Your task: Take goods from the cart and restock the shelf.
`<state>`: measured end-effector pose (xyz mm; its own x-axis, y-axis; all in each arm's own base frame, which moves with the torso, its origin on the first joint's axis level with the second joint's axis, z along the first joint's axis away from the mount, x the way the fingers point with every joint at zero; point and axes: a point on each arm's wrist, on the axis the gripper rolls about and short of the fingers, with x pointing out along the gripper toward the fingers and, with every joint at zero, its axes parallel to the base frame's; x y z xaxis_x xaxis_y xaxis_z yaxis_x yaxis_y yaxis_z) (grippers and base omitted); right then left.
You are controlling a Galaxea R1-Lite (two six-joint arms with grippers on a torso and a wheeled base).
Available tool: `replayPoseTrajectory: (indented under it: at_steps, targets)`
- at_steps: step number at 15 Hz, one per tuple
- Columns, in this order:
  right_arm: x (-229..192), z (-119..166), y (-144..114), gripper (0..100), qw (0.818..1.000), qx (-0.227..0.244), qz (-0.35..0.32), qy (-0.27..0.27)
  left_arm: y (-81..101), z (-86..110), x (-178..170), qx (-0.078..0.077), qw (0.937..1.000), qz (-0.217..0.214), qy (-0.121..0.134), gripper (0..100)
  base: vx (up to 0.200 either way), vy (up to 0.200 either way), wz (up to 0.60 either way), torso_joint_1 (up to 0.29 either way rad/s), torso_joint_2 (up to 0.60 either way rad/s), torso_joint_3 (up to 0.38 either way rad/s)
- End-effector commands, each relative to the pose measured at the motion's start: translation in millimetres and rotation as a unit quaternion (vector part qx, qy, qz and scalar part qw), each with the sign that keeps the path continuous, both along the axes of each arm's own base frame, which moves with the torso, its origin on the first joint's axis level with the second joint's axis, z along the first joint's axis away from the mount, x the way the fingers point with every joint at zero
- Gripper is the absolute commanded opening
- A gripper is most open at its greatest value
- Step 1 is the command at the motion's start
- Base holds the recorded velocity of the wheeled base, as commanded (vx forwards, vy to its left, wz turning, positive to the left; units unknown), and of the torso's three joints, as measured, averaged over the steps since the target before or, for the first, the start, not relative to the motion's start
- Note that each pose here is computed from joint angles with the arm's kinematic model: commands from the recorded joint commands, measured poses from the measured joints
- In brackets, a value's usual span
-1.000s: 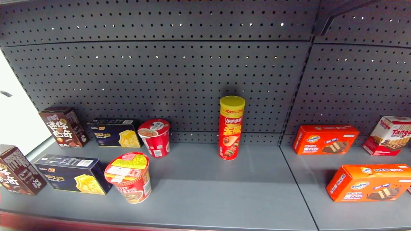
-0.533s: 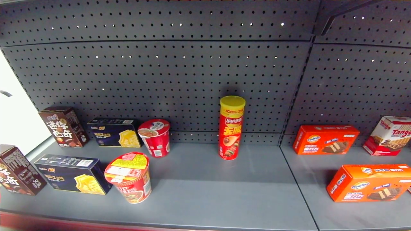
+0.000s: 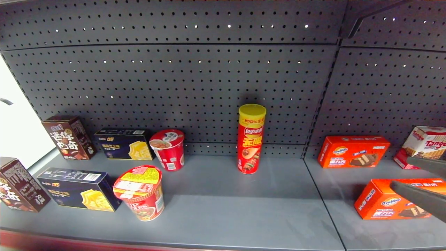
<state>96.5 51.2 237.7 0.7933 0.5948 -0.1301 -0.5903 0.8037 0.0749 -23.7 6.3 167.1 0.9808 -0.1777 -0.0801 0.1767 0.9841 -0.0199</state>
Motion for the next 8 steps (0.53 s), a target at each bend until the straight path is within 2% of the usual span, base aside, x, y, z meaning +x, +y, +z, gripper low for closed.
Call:
replayPoseTrajectory:
  at_steps: [1,3,7,8]
  targets:
    - [27,-8,13,100,0.999,-0.019,0.023,0.027,0.1,-2.5,1,-0.007,0.9999,-0.005,0.007,0,0.000,0.000,0.00,0.000,0.00,0.000]
    - [35,-9,18,100,0.998,-0.034,0.043,0.024,0.1,-3.4,1,-0.012,0.9999,-0.007,0.008,0,0.000,0.000,0.00,0.000,0.00,0.000]
    - [55,-10,28,100,0.997,-0.032,0.070,0.016,0.0,-4.4,2,-0.010,0.9998,-0.010,0.016,0,0.000,0.000,0.00,0.000,0.00,0.000]
    - [63,-11,31,100,0.997,-0.029,0.073,0.012,0.1,-5.7,2,-0.008,0.9996,-0.010,0.025,0,0.000,0.000,0.00,0.000,0.00,0.000]
